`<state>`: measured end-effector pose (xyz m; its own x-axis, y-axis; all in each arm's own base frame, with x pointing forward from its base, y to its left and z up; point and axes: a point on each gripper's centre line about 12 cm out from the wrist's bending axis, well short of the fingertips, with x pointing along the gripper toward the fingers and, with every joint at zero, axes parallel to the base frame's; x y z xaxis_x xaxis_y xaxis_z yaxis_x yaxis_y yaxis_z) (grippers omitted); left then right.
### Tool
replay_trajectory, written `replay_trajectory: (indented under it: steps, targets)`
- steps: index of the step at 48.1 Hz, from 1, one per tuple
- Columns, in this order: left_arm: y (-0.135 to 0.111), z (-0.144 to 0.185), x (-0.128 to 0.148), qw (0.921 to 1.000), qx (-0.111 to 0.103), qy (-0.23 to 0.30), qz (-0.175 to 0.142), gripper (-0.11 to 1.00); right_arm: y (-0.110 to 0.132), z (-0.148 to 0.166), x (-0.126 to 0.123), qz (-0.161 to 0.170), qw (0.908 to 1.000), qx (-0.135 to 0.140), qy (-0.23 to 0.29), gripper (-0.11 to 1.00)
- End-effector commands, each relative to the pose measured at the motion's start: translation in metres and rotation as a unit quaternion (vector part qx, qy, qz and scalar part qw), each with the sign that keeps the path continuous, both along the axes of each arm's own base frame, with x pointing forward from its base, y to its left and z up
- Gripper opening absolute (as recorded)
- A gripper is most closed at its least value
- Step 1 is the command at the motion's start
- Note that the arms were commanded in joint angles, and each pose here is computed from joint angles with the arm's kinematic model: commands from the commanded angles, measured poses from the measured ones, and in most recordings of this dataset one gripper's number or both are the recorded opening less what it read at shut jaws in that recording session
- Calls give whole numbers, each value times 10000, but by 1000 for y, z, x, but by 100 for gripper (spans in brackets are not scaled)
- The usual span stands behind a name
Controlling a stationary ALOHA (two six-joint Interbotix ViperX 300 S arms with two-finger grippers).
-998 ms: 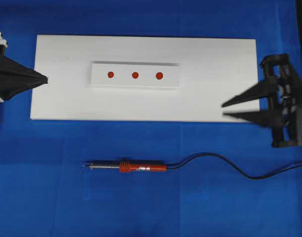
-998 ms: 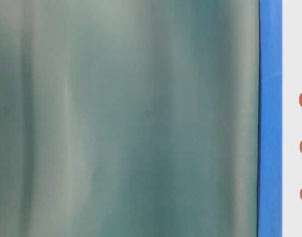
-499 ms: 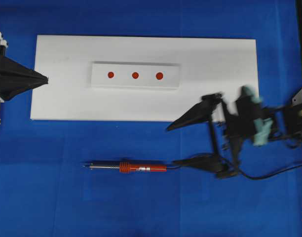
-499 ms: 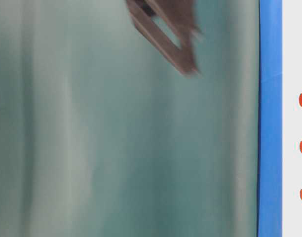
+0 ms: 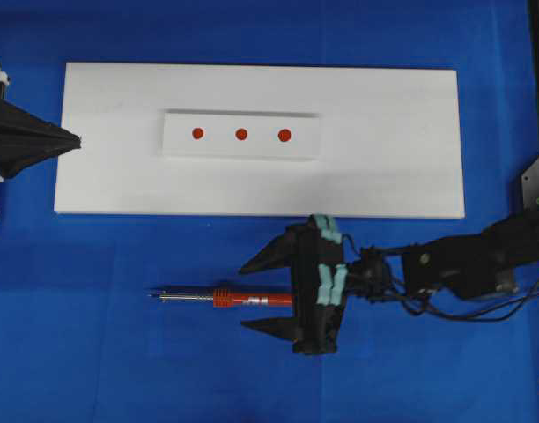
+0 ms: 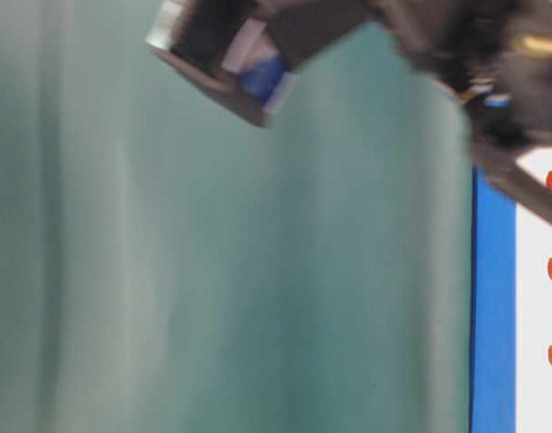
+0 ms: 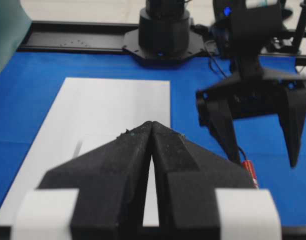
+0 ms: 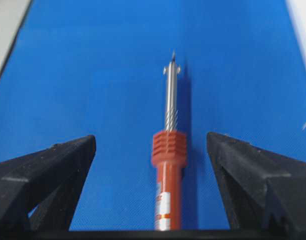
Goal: Touch the tip of the soldering iron to the mark.
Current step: 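Lower the right gripper and close it on the red handle, then lift the soldering iron and carry it over the dotted white strip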
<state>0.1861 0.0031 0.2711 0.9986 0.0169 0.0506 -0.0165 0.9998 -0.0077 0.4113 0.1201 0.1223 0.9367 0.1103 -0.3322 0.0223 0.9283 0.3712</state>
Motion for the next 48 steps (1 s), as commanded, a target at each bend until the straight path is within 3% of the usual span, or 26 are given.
replay_trajectory:
  steps: [1, 14, 25, 29, 35, 39, 48]
  targets:
    - [1, 4, 1, 10000, 1, -61, 13, 0, 5, 2, 7, -106, 9998, 104, -144, 85]
    - [1, 4, 1, 10000, 1, -61, 13, 0, 11, -35, 16, -246, 9995, 105, 144, 85]
    - [1, 4, 1, 10000, -15, -54, 12, 0, 10, -41, 15, -294, 9993, 76, 199, 81]
    - [0, 4, 1, 10000, -7, -46, 10, 0, 10, -41, 15, -258, 9995, -17, 198, 67]
    - [1, 4, 1, 10000, -14, -62, 12, 0, 11, -41, 15, -218, 9995, -117, 196, 29]
    - [1, 4, 1, 10000, -15, -54, 12, 0, 11, -41, 15, -211, 9995, -128, 195, 10]
    - [0, 4, 1, 10000, -7, -54, 10, 0, 11, -41, 16, -211, 9995, -125, 188, 6]
